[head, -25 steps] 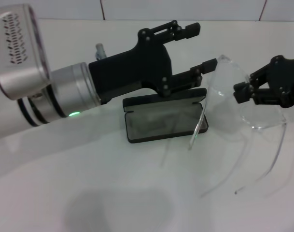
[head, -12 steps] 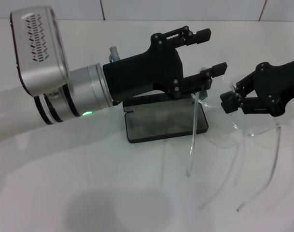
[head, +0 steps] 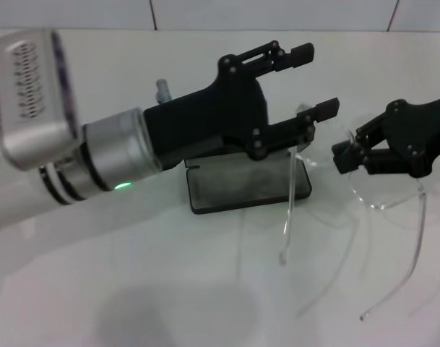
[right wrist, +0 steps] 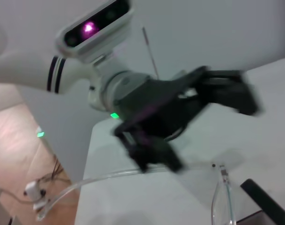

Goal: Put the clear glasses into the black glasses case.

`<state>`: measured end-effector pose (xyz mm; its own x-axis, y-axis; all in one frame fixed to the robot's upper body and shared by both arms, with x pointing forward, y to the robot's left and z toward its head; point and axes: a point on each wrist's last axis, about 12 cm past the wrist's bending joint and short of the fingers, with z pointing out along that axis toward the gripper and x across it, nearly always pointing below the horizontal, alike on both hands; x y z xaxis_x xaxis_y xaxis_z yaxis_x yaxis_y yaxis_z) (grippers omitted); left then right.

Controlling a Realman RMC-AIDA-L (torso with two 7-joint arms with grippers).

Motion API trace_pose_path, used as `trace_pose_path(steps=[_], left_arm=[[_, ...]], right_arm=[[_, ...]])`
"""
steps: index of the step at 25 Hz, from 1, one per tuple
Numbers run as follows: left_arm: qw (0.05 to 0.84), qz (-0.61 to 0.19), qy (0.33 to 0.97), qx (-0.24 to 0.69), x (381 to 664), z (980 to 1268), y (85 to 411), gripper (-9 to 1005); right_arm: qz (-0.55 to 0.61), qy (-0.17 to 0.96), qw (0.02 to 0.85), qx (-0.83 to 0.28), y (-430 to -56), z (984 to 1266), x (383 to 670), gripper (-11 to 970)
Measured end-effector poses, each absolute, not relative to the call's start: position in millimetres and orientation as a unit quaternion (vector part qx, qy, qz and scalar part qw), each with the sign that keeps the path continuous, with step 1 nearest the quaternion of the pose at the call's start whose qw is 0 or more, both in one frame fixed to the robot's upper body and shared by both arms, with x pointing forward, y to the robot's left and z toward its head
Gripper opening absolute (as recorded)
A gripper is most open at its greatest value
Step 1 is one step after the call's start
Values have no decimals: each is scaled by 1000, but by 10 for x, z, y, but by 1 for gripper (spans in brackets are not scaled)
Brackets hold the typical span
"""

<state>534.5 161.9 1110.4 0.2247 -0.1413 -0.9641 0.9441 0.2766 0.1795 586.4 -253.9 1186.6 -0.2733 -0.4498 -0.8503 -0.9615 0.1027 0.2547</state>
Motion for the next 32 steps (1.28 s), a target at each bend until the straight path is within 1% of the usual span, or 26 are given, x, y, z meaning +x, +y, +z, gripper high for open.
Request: trace_pose_path(steps=[4, 9, 24, 32], left_arm=[[671, -427, 446, 411, 5259, 11132, 1784, 666], [682, -421, 454, 389, 5208, 11094, 1923, 666], [652, -440, 453, 419, 5229, 11057, 1765, 665], [648, -440, 456, 423, 5219, 11036, 1749, 665]], right_arm=[[436, 687, 319, -487, -2666, 11833, 5862, 121], [452, 690, 333, -457, -2765, 11759, 5814, 121], [488, 671, 322, -456, -2551, 11662, 5722, 120], [498, 664, 321, -456, -2481, 11653, 5709, 120]])
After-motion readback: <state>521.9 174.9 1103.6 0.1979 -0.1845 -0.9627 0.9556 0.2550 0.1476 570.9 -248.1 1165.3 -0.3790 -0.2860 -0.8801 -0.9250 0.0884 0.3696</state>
